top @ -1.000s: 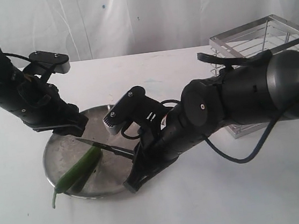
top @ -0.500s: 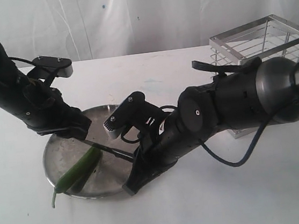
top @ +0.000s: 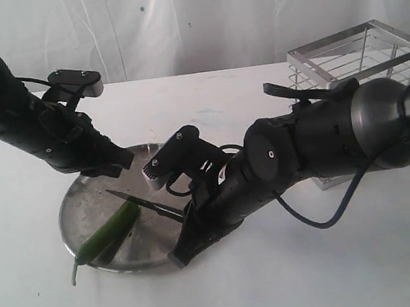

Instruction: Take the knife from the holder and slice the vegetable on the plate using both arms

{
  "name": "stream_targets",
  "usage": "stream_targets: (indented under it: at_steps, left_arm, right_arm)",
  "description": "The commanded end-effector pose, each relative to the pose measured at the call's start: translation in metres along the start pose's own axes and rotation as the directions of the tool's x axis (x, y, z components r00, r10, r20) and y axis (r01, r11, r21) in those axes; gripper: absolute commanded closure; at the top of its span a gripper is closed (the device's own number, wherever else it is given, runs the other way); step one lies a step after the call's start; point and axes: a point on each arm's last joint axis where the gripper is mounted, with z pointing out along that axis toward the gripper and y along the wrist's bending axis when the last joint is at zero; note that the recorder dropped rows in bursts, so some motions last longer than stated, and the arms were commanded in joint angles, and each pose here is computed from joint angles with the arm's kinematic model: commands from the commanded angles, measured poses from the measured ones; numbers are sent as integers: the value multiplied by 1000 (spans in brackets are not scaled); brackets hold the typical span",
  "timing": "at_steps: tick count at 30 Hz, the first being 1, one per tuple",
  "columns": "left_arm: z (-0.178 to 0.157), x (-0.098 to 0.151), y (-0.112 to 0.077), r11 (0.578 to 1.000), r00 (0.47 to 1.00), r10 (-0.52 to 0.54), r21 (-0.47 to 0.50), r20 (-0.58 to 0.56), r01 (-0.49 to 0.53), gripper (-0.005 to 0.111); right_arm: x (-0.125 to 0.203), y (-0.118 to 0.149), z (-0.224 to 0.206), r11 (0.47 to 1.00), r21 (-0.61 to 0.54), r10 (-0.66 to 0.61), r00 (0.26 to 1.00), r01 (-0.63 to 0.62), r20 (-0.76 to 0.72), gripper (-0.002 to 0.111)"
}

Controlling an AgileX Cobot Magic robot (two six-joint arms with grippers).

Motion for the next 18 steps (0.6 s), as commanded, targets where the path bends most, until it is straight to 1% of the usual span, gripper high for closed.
stream_targets:
  at_steps: [1,3,6,18]
  left_arm:
    - [17,5,-4,998,1000,5,62,-29,-3,77]
    - [25,5,-4,997,1000,-2,81,-28,4,72]
    - [32,5,-3,996,1000,-21,84,-22,23,68]
    - [38,7,-2,996,1000,4,89,-31,-1,68]
  right_arm:
    - [-1,0,0,1000,-2,9,1000,-9,0,108]
    - [-1,0,0,1000,-3,9,1000,-9,-1,108]
    - [-1,0,0,1000,-5,9,1000,-9,-5,108]
    - [0,0,0,1000,-7,9,1000,-9,-10,108]
